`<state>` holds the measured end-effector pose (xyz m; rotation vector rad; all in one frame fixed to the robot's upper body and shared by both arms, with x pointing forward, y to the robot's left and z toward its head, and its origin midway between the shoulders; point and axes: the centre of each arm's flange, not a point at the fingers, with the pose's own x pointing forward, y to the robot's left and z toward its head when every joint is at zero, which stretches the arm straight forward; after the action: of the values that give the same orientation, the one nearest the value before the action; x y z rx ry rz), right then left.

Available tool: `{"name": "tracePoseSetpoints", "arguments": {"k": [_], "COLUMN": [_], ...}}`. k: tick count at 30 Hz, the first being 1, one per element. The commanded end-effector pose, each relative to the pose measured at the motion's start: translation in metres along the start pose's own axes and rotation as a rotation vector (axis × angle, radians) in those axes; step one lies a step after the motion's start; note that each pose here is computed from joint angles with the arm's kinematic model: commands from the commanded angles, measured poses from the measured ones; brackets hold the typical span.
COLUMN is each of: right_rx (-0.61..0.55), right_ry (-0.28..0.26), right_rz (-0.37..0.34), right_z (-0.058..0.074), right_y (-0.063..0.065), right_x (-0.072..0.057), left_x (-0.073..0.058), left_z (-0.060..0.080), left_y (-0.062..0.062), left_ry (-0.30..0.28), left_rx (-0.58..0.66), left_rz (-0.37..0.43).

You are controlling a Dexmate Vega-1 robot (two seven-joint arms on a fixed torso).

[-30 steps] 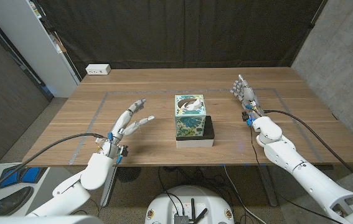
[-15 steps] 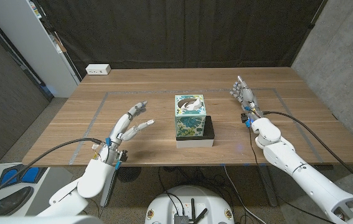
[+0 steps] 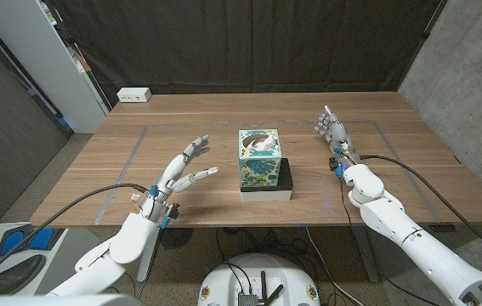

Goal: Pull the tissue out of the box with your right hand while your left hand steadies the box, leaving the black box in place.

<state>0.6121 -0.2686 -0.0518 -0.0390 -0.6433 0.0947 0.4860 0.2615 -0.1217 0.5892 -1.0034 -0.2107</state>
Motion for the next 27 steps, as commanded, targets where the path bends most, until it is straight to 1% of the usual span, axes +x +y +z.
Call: {"name": "tracePoseSetpoints", "arguments": {"k": [1, 2, 3, 5, 6, 8, 9, 10, 11, 13, 14, 16, 17, 18, 19, 20, 22, 24, 25, 26, 27], "right_rx": [-0.015, -0.014, -0.012, -0.020, -0.016, -0.016, -0.013, -0.016, -0.012, -0.009, -0.016, -0.006, -0.009, -0.010, -0.008, -0.009, -0.010, -0.004, -0.002, 0.001, 0.001], "right_ry": [0.000, -0.003, -0.003, 0.003, 0.003, 0.006, 0.006, 0.006, 0.008, 0.007, 0.006, 0.004, 0.002, 0.000, -0.001, -0.001, -0.001, -0.002, -0.001, -0.001, 0.000], "right_rz": [-0.011, -0.014, -0.018, -0.017, -0.020, -0.021, -0.024, -0.023, -0.022, -0.019, -0.029, -0.020, -0.027, -0.024, -0.023, -0.028, -0.023, -0.025, -0.025, -0.025, -0.025], "right_z": [0.007, 0.008, 0.008, 0.008, 0.008, 0.007, 0.007, 0.007, 0.006, 0.005, 0.006, 0.006, 0.006, 0.007, 0.006, 0.006, 0.006, 0.005, 0.005, 0.003, 0.003], "right_y": [0.002, 0.001, 0.001, 0.000, 0.000, 0.000, 0.000, 0.000, -0.001, -0.001, -0.001, -0.002, -0.002, -0.002, -0.002, -0.002, -0.003, -0.002, -0.002, -0.002, -0.001], "right_x": [-0.012, -0.013, -0.014, -0.016, -0.017, -0.018, -0.018, -0.019, -0.020, -0.020, -0.021, -0.021, -0.022, -0.022, -0.022, -0.021, -0.021, -0.021, -0.022, -0.022, -0.022], "left_x": [0.016, 0.016, 0.019, 0.022, 0.024, 0.024, 0.025, 0.025, 0.027, 0.029, 0.031, 0.033, 0.034, 0.034, 0.036, 0.036, 0.039, 0.041, 0.043, 0.043, 0.044], "left_z": [-0.006, -0.005, -0.005, -0.005, -0.006, -0.007, -0.007, -0.007, -0.007, -0.007, -0.006, -0.005, -0.004, -0.003, -0.004, -0.005, -0.006, -0.005, -0.005, -0.006, -0.005], "left_y": [-0.015, -0.016, -0.015, -0.015, -0.015, -0.017, -0.017, -0.018, -0.018, -0.019, -0.020, -0.023, -0.023, -0.023, -0.023, -0.025, -0.027, -0.029, -0.031, -0.032, -0.031], "left_ry": [-0.017, -0.005, -0.009, -0.022, -0.032, -0.033, -0.034, -0.041, -0.042, -0.047, -0.046, -0.054, -0.056, -0.051, -0.050, -0.043, -0.051, -0.066, -0.073, -0.071, -0.073], "left_rx": [-0.076, -0.102, -0.106, -0.120, -0.128, -0.173, -0.165, -0.156, -0.151, -0.174, -0.166, -0.187, -0.182, -0.146, -0.133, -0.142, -0.154, -0.134, -0.160, -0.170, -0.149], "left_rz": [-0.153, -0.148, -0.186, -0.176, -0.197, -0.152, -0.165, -0.139, -0.154, -0.151, -0.168, -0.169, -0.183, -0.172, -0.181, -0.170, -0.174, -0.167, -0.185, -0.172, -0.178]}}
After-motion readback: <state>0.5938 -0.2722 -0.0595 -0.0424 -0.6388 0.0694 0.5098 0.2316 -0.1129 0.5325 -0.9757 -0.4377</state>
